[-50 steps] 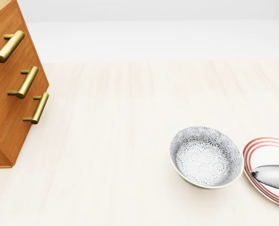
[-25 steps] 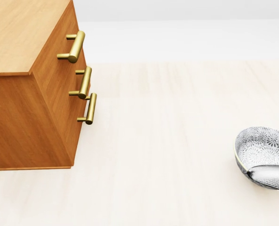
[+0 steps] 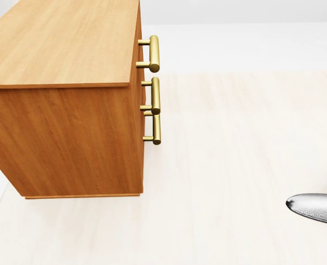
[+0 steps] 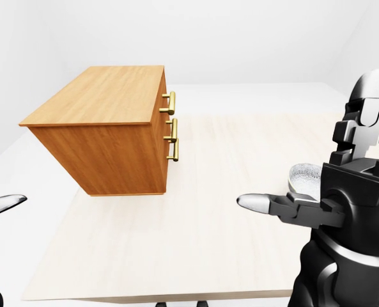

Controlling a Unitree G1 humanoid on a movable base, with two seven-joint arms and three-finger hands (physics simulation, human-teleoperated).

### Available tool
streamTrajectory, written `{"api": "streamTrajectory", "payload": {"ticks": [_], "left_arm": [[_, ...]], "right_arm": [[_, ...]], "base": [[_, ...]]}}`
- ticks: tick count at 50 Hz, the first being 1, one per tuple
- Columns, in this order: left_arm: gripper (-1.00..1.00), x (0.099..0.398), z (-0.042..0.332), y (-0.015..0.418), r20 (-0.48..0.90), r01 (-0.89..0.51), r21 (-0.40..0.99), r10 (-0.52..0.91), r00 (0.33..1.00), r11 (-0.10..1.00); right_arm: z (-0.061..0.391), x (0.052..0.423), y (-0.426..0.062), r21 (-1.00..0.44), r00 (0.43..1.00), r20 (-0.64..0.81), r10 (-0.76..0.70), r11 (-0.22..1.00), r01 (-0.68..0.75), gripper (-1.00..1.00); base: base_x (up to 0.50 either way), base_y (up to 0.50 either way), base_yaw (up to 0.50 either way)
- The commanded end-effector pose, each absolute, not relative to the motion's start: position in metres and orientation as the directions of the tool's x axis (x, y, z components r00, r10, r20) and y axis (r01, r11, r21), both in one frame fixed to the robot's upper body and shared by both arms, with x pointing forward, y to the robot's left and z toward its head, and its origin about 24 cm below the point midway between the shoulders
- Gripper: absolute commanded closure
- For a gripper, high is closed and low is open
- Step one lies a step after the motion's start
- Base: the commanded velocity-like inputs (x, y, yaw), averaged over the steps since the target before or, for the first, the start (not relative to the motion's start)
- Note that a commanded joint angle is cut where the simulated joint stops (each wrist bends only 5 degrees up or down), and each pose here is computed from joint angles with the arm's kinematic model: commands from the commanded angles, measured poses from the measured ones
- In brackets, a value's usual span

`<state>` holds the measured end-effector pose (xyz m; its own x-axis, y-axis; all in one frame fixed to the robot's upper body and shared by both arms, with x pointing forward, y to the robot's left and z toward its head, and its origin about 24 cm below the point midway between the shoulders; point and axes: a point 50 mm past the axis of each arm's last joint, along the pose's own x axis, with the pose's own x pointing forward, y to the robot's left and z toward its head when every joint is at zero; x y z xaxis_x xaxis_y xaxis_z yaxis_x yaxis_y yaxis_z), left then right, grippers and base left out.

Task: Put the bowl on top of the cabinet.

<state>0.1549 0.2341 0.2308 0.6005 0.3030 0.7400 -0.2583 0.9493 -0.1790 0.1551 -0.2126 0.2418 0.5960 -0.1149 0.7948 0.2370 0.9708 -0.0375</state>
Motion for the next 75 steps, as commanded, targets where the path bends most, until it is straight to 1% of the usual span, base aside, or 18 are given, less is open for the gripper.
{"api": "streamTrajectory", "payload": {"ticks": [1, 15, 20, 24, 27, 32, 35, 36, 40, 42, 43, 44, 49, 58, 60, 66, 70, 75], "left_arm": [[-1.00, 0.156, 0.229, 0.234, 0.733, -0.258, -0.177, 0.303, 0.609, 0.950], [-1.00, 0.155, 0.229, 0.233, 0.735, -0.259, -0.177, 0.302, 0.607, 0.950], [-1.00, 0.154, 0.230, 0.233, 0.739, -0.258, -0.177, 0.301, 0.603, 0.950], [-1.00, 0.154, 0.230, 0.232, 0.740, -0.257, -0.174, 0.299, 0.602, 0.950], [-1.00, 0.154, 0.231, 0.232, 0.742, -0.257, -0.174, 0.298, 0.600, 0.951], [-1.00, 0.155, 0.230, 0.232, 0.740, -0.260, -0.171, 0.298, 0.603, 0.950], [-1.00, 0.155, 0.230, 0.232, 0.740, -0.259, -0.169, 0.296, 0.604, 0.951], [-1.00, 0.155, 0.233, 0.232, 0.750, -0.256, -0.171, 0.294, 0.593, 0.952], [-1.00, 0.154, 0.234, 0.232, 0.754, -0.255, -0.172, 0.294, 0.588, 0.952], [-1.00, 0.155, 0.234, 0.232, 0.753, -0.255, -0.172, 0.294, 0.589, 0.952], [-1.00, 0.156, 0.235, 0.232, 0.754, -0.256, -0.173, 0.295, 0.587, 0.951], [-1.00, 0.156, 0.235, 0.232, 0.754, -0.255, -0.174, 0.295, 0.587, 0.951], [-1.00, 0.156, 0.234, 0.233, 0.750, -0.256, -0.172, 0.295, 0.592, 0.951], [-1.00, 0.156, 0.234, 0.233, 0.750, -0.256, -0.172, 0.295, 0.592, 0.951], [-1.00, 0.156, 0.234, 0.232, 0.750, -0.256, -0.171, 0.294, 0.592, 0.951], [-1.00, 0.156, 0.234, 0.231, 0.752, -0.256, -0.168, 0.292, 0.591, 0.952], [-1.00, 0.156, 0.234, 0.231, 0.752, -0.256, -0.168, 0.292, 0.591, 0.952], [-1.00, 0.156, 0.234, 0.231, 0.754, -0.255, -0.168, 0.290, 0.589, 0.952]], "right_arm": [[0.239, 0.158, -0.212, -0.049, 0.614, 0.782, -0.108, 0.971, 0.233, -1.00], [0.236, 0.159, -0.214, -0.047, 0.626, 0.771, -0.116, 0.970, 0.238, -1.00], [0.238, 0.159, -0.216, -0.041, 0.618, 0.777, -0.122, 0.969, 0.243, -1.00], [0.247, 0.165, -0.220, -0.100, 0.598, 0.797, -0.079, 0.961, 0.259, -1.00], [0.238, 0.201, -0.235, -0.328, 0.716, 0.697, -0.041, 0.869, 0.370, -1.00], [0.245, 0.218, -0.254, -0.384, 0.742, 0.668, -0.046, 0.833, 0.397, -1.00], [0.229, 0.247, -0.277, -0.549, 0.838, 0.537, -0.102, 0.711, 0.438, -1.00], [0.201, 0.273, -0.301, -0.694, 0.935, 0.327, -0.137, 0.638, 0.335, -1.00], [0.195, 0.278, -0.323, -0.766, 0.955, 0.222, -0.197, 0.572, 0.295, -1.00], [0.194, 0.280, -0.330, -0.783, 0.956, 0.197, -0.219, 0.552, 0.287, -1.00], [0.162, 0.288, -0.371, -0.923, 0.932, -0.106, -0.347, 0.384, 0.038, -1.00], [0.159, 0.289, -0.377, -0.923, 0.919, -0.132, -0.372, 0.384, 0.023, -1.00], [0.163, 0.295, -0.384, -0.918, 0.900, -0.153, -0.407, 0.396, 0.023, -1.00], [0.163, 0.295, -0.385, -0.918, 0.899, -0.154, -0.410, 0.396, 0.023, -1.00], [0.158, 0.303, -0.400, -0.915, 0.850, -0.233, -0.473, 0.404, -0.026, -1.00], [0.148, 0.303, -0.412, -0.914, 0.793, -0.305, -0.528, 0.396, -0.087, -1.00], [0.147, 0.303, -0.412, -0.914, 0.790, -0.307, -0.531, 0.397, -0.088, -1.00], [0.146, 0.299, -0.420, -0.900, 0.757, -0.355, -0.548, 0.420, -0.118, -1.00]], "base": [[0.50, 0.00, 0.00], [0.50, 0.00, 0.00], [0.45, 0.00, 0.00], [0.00, 0.00, 0.00], [0.00, 0.00, 0.00], [0.00, 0.00, 0.00], [0.00, 0.00, 0.00], [0.00, 0.00, 0.00], [0.00, 0.00, 0.00], [0.00, 0.00, 0.00], [0.00, 0.00, 0.00], [0.00, 0.00, 0.00], [0.00, 0.00, 0.00], [0.00, 0.00, 0.00], [0.00, 0.00, 0.00], [0.00, 0.00, 0.00], [0.00, 0.00, 0.00], [0.00, 0.00, 0.00]]}}
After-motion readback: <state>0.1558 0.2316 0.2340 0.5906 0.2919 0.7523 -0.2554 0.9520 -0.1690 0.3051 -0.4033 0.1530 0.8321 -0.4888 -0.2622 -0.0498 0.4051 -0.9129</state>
